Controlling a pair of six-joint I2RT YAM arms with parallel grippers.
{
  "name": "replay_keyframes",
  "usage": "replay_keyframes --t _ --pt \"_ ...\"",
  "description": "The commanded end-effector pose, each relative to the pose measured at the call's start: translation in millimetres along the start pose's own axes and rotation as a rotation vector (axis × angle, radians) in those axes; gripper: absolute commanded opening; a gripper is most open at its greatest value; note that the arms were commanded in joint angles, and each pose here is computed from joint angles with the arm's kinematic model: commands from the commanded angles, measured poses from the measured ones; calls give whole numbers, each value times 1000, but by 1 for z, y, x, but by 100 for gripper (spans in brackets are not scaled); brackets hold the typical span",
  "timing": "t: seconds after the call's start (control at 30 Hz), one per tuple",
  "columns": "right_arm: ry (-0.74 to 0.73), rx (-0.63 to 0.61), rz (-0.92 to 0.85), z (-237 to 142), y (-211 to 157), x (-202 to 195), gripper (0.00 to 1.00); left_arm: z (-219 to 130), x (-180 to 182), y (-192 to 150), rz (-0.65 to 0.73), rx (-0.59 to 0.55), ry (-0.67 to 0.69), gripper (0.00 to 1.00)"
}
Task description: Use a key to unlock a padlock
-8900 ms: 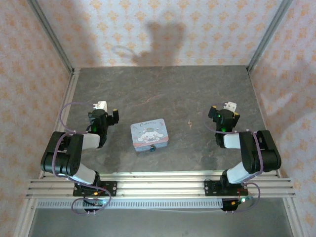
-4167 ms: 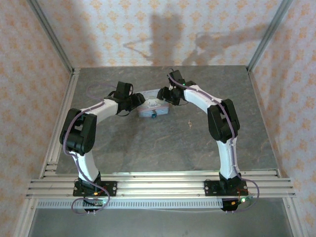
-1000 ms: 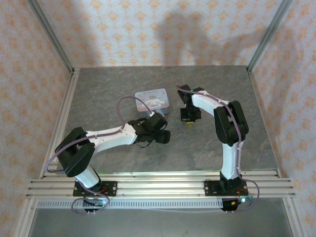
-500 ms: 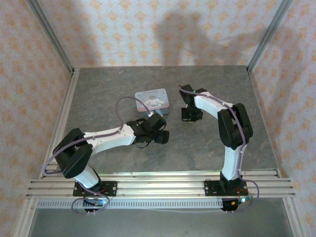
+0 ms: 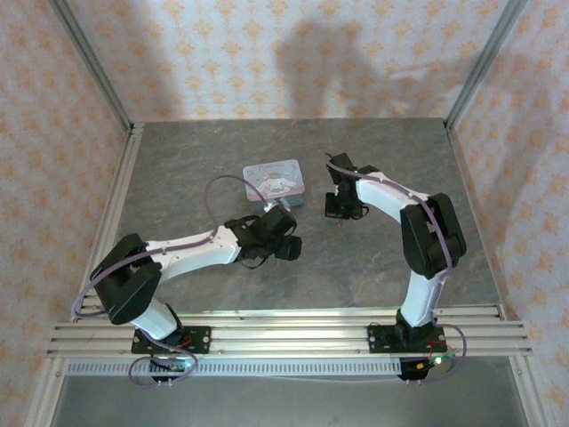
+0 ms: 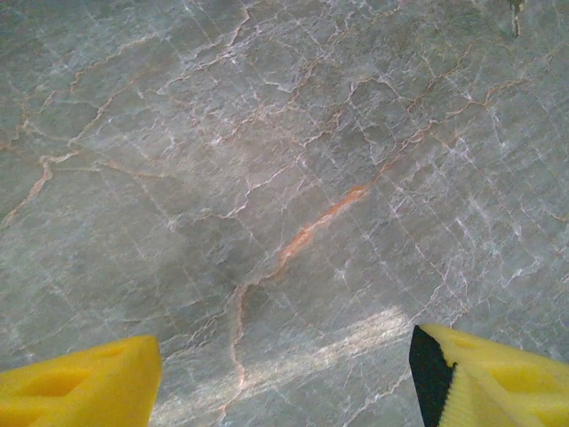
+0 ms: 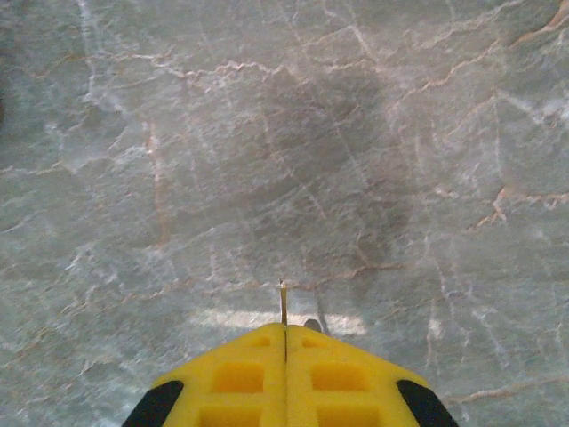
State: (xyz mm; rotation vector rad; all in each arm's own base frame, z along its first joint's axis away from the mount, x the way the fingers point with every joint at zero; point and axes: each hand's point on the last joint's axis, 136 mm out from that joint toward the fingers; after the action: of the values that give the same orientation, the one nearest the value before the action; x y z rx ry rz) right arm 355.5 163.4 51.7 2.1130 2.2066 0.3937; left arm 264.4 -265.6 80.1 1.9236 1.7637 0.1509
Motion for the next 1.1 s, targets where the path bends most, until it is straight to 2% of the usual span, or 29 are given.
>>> replay_keyframes --t 0.0,0.33,0.5,0.73,0.83,0.93,1.07 --pt "116 -124 28 -27 19 19 0 -13 7 13 -10 -60 -8 75" --pt "381 -272 54 -78 39 54 0 -56 6 53 -110 -185 -254 73" --pt "434 -309 34 -98 45 63 0 -84 12 77 -143 -266 -328 73" --pt "703 -397 -39 -153 47 102 0 -120 1 100 -99 -374 -464 71" --pt "787 -434 -89 -184 46 115 0 -145 -5 112 -71 -429 -541 65" --pt "876 -463 -142 -214 44 128 0 -167 -7 127 -85 -461 -625 53" --pt "990 -485 -200 -249 38 145 0 -187 -17 143 -104 -471 -749 53"
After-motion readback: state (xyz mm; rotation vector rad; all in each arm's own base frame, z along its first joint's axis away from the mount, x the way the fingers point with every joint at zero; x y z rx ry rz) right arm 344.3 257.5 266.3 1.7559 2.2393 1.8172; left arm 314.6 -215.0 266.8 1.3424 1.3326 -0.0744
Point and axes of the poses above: each hand's point on the last joint's axis, 136 mm out from that joint toward the fingers, its own z axis out along the fingers, its own x axis along the line the jaws close on, y = z × x, and after that the axes turned 4 degrees about -z, right-handed
